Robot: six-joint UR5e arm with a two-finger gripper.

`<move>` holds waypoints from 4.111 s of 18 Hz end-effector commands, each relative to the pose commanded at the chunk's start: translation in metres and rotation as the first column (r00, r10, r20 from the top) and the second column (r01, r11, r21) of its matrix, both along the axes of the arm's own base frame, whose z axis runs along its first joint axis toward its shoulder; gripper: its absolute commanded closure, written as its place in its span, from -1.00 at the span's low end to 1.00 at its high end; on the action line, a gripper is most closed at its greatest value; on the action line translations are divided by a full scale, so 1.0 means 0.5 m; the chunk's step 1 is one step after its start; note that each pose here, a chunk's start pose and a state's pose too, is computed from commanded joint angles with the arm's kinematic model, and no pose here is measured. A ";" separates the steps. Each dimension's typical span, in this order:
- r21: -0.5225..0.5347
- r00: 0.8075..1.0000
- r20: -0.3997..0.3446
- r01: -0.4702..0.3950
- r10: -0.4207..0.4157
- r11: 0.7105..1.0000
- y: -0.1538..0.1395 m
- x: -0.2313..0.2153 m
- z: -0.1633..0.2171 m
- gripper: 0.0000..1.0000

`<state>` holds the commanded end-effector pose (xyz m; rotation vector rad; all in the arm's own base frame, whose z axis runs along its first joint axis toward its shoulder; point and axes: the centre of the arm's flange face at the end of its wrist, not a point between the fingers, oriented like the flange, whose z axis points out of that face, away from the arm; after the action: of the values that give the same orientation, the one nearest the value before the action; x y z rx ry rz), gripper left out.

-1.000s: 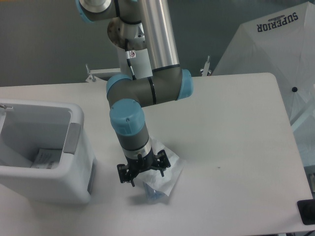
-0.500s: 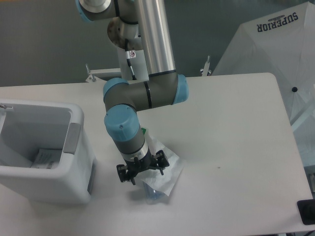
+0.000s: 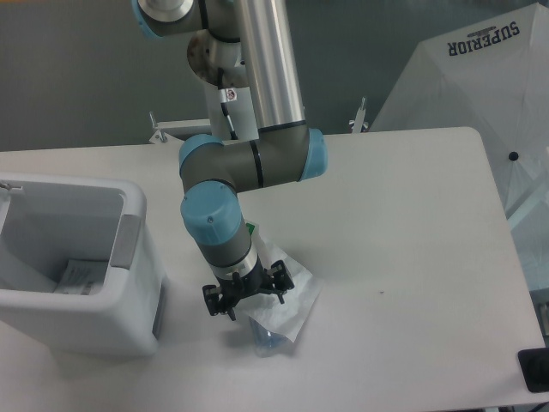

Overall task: Place the trash in the trash can
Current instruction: 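Close the gripper on the white plastic bag, then lift the bag off the bottle and carry it over the trash bin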

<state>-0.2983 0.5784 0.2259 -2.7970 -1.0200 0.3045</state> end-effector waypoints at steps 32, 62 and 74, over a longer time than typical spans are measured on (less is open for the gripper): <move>0.052 0.996 0.032 0.081 -0.083 0.995 -0.029 0.020 0.043 0.43; 0.540 0.794 -0.397 0.607 -0.460 0.582 -0.140 -0.082 0.695 0.95; 0.470 0.472 -0.582 0.860 -0.662 0.200 -0.121 0.239 0.804 1.00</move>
<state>-0.1787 0.5177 0.6281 -2.0181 0.4183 0.0636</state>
